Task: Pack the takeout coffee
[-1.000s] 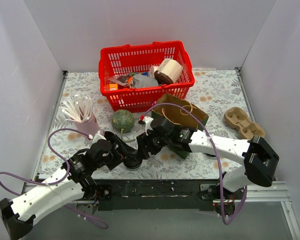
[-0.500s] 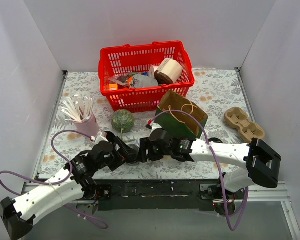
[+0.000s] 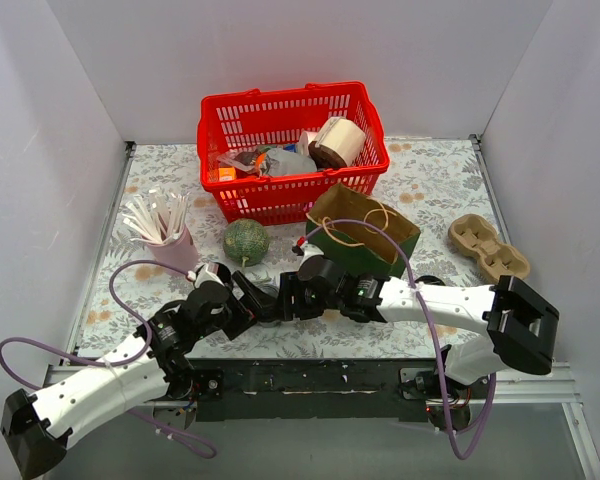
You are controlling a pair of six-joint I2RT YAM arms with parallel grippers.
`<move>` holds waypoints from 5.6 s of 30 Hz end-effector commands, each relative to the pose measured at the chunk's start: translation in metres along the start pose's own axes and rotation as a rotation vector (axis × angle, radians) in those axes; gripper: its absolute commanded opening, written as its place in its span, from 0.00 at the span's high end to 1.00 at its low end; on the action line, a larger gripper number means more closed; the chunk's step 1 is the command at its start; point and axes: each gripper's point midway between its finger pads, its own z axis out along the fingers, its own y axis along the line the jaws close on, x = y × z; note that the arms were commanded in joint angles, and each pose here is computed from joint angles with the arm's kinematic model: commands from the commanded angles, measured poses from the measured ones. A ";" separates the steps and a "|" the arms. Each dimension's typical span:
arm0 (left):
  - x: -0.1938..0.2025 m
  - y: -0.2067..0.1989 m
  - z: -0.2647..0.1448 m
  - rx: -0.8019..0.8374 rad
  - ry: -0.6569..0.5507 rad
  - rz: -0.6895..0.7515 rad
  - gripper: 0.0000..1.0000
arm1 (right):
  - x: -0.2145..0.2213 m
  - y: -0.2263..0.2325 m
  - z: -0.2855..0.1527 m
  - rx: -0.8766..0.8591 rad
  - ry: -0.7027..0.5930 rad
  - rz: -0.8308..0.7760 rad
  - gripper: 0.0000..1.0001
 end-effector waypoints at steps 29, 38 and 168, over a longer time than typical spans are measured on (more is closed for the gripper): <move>-0.043 -0.015 -0.042 -0.059 -0.192 -0.042 0.04 | -0.084 0.018 0.014 -0.014 -0.238 0.087 0.28; -0.044 -0.015 -0.045 -0.053 -0.198 -0.042 0.06 | -0.071 0.003 0.037 0.052 -0.174 0.079 0.36; -0.068 -0.015 -0.091 -0.113 -0.293 -0.011 0.02 | 0.008 0.025 -0.044 -0.515 0.358 -1.576 0.54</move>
